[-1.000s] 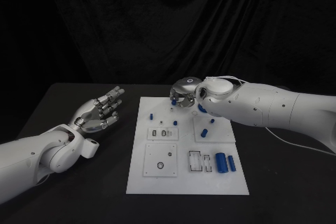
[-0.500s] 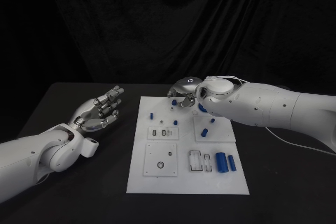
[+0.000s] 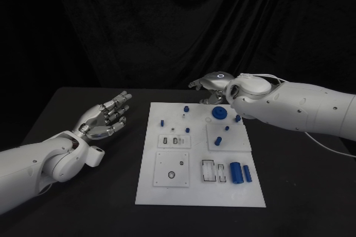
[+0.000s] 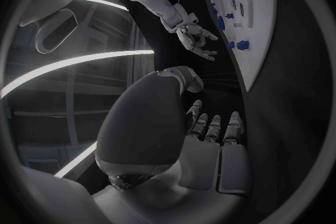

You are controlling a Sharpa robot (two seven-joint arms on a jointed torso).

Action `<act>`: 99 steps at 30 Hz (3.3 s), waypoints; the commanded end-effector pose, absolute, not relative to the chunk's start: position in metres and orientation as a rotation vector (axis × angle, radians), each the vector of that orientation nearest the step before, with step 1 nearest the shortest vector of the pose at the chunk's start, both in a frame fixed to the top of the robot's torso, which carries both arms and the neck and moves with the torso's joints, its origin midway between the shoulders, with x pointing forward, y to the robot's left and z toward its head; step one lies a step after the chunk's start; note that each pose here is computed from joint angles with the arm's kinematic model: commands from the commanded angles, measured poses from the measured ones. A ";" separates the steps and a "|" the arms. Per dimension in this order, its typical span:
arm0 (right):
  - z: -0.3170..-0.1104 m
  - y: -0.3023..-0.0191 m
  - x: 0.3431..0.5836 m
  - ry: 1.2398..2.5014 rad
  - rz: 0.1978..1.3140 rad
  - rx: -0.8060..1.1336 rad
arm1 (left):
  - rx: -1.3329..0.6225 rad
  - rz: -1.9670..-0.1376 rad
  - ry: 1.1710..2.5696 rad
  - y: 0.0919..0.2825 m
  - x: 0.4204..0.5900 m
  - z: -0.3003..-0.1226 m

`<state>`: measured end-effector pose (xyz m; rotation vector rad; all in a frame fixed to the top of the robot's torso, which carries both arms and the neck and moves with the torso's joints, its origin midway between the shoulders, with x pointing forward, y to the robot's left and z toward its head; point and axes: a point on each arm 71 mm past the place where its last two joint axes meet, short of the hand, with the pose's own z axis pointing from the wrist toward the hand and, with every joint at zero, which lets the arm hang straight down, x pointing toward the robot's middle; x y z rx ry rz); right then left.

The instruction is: Assemble the parts on the task board

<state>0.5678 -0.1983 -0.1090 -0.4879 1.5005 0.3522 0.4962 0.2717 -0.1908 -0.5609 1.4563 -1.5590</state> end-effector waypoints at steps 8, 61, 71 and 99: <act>-0.104 -0.242 0.546 1.493 0.309 -0.410 | -0.495 -1.637 1.361 0.271 0.490 -0.183; -0.149 -0.271 0.543 1.685 0.208 -0.376 | -0.501 -1.652 1.387 0.267 0.492 -0.186; -0.155 -0.267 0.545 1.705 0.209 -0.385 | -0.504 -1.655 1.397 0.266 0.492 -0.187; -0.147 -0.256 0.538 1.633 0.294 -0.419 | -0.511 -1.658 1.408 0.268 0.491 -0.188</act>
